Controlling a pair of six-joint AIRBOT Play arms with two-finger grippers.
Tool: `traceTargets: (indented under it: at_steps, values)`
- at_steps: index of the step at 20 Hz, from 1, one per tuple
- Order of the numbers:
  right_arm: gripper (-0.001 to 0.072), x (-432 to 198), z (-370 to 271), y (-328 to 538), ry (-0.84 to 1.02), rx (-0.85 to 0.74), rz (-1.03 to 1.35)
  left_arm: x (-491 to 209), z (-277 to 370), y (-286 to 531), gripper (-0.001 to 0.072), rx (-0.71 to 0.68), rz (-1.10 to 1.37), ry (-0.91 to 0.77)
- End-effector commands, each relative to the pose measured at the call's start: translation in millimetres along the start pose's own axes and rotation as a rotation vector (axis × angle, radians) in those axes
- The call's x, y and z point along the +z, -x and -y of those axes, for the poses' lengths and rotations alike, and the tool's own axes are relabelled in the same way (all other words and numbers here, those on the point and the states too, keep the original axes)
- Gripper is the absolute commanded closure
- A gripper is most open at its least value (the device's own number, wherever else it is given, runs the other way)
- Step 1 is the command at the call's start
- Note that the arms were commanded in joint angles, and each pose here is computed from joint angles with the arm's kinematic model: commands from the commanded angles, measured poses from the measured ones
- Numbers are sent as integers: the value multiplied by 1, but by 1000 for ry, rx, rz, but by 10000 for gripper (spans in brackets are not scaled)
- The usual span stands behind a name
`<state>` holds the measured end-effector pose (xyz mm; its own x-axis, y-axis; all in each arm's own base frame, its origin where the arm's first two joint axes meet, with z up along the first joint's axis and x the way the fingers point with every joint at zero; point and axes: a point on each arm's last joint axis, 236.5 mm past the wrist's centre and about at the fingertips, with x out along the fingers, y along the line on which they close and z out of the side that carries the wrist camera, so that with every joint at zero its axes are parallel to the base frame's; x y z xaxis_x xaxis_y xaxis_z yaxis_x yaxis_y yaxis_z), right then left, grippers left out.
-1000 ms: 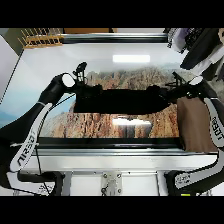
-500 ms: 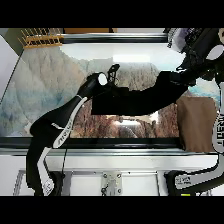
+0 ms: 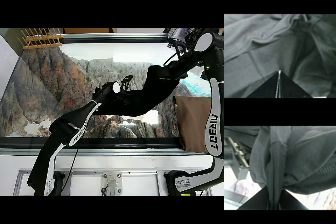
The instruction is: Fold the clothes and pants, and hang the long-sleeved shirts on hangers.
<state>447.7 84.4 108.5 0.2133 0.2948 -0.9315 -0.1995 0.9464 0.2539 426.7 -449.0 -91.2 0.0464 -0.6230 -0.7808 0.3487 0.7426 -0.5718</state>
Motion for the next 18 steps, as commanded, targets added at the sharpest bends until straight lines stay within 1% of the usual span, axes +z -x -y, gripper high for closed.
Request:
traceTargets:
  at_steps: [1,6,9,14,18]
  values:
    - [695,4,-19,-3,44,-1,10,14,-15,20,695,15,15,11]
    - [695,9,-53,-11,100,19,32,68,-75,120,695,152,171,19]
    - [694,16,-85,-26,142,42,55,91,-112,191,695,207,267,62]
    - [694,18,-151,-83,196,101,40,101,-156,296,695,254,386,149]
    - [694,14,-212,-148,208,175,39,99,-176,359,695,288,469,182]
